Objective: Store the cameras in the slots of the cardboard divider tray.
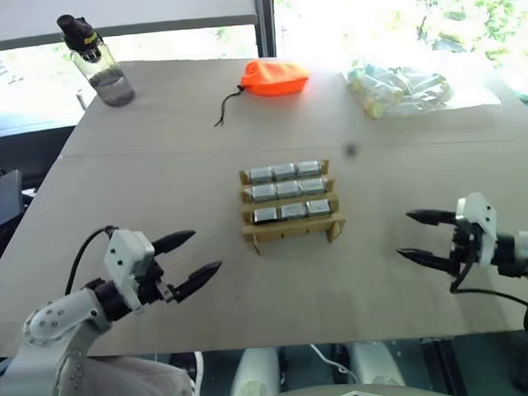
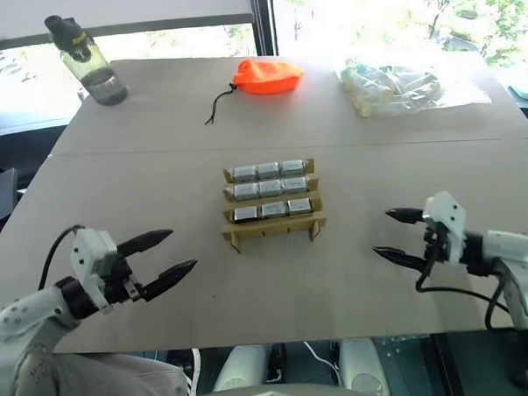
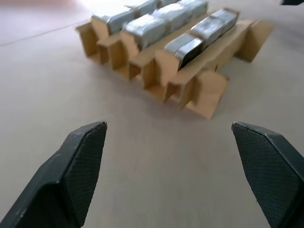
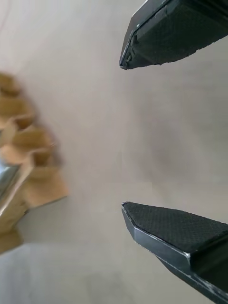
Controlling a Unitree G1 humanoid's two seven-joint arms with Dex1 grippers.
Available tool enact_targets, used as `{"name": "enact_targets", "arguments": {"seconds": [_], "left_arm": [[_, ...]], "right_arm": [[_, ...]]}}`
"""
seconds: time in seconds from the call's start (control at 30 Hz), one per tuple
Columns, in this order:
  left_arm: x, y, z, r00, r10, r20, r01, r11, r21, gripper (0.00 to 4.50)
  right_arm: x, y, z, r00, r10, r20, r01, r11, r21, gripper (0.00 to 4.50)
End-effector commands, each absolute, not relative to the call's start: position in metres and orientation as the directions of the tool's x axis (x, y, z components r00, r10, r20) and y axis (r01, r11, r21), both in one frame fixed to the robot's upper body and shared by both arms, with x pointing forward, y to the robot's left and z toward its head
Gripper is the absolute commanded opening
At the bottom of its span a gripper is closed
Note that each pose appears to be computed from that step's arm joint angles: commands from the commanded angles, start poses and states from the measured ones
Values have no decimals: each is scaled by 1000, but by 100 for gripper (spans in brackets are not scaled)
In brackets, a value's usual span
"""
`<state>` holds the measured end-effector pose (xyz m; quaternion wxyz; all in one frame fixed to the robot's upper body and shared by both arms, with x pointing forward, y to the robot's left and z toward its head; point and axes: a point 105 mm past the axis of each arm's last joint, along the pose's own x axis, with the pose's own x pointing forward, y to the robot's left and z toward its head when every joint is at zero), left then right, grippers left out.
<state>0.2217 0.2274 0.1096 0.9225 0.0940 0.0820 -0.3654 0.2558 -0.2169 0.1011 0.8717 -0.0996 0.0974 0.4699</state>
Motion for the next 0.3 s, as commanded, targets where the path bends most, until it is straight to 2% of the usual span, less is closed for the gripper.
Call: {"name": "enact_targets", "arguments": {"seconds": [0.03,0.3], "left_arm": [[225,234,103,751,-626,-210,659,731,177,440],[225,226,95,730,-655,-193,683,710,173,440]], "right_arm": [[253,-230,107,626,750,-213,-780,606,-156,444],[244,-241,92,694,693,-195,-720,672,-173,444]]}}
